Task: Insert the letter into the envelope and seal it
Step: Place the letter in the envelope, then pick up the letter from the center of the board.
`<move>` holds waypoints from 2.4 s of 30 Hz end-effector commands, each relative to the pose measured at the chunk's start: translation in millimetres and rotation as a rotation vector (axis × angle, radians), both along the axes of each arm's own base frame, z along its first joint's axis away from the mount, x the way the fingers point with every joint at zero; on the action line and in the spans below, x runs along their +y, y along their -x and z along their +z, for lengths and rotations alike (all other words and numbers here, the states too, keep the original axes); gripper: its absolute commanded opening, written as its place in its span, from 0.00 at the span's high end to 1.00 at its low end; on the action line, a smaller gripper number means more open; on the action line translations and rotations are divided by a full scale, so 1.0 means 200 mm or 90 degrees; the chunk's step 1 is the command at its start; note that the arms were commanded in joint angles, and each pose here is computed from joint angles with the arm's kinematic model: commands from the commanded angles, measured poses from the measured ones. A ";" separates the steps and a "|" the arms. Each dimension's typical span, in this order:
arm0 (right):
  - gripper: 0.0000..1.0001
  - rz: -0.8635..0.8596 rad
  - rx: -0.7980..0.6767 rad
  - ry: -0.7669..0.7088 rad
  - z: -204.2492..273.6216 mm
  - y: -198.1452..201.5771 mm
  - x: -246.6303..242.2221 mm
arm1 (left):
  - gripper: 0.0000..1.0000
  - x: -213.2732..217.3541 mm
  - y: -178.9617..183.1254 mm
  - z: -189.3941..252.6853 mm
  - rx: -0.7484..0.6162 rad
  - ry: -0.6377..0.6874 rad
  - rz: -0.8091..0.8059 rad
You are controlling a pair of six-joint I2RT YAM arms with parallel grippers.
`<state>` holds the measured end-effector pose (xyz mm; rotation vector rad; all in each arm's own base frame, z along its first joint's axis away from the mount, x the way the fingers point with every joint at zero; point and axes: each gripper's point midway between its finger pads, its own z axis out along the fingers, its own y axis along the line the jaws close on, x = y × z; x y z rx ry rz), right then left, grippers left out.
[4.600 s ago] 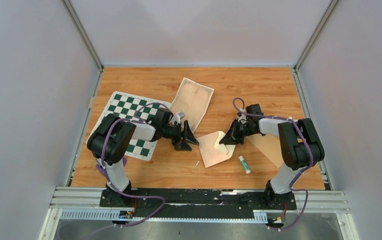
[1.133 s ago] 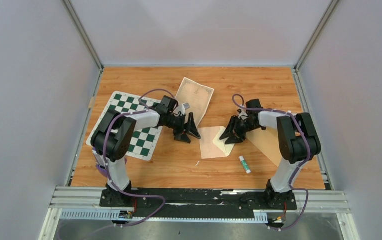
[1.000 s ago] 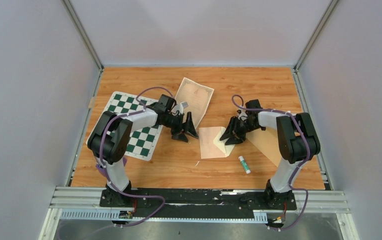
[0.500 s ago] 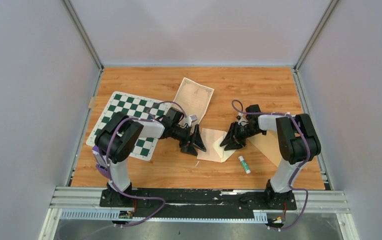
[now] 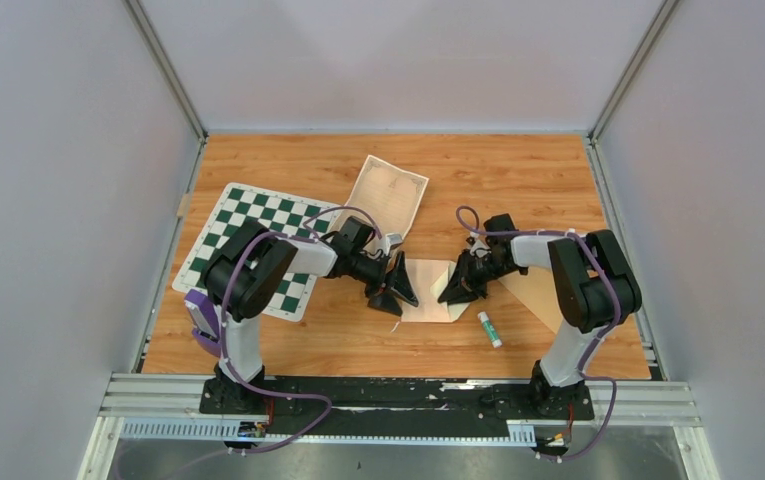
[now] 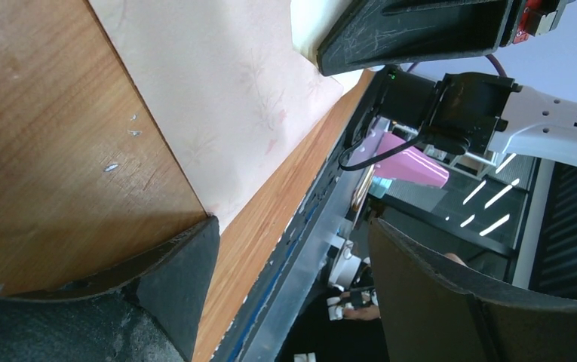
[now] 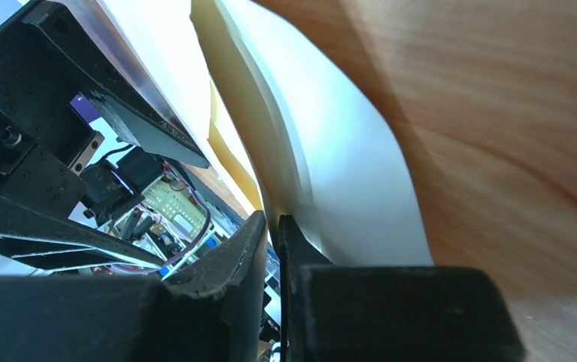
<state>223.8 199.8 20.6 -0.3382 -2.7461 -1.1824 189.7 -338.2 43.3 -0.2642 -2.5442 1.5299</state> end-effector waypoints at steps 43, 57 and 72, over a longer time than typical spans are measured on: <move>0.38 0.100 -0.296 0.267 0.39 -0.85 -0.51 | 0.18 0.59 -0.82 0.74 -0.470 -0.176 0.098; 0.39 0.115 -0.497 0.060 0.68 -1.19 -0.26 | 0.18 0.79 -0.99 0.91 -0.528 -0.186 0.166; 0.27 0.114 -0.530 -0.105 0.50 -1.56 0.14 | 0.18 0.88 -1.02 1.02 -0.574 -0.136 0.186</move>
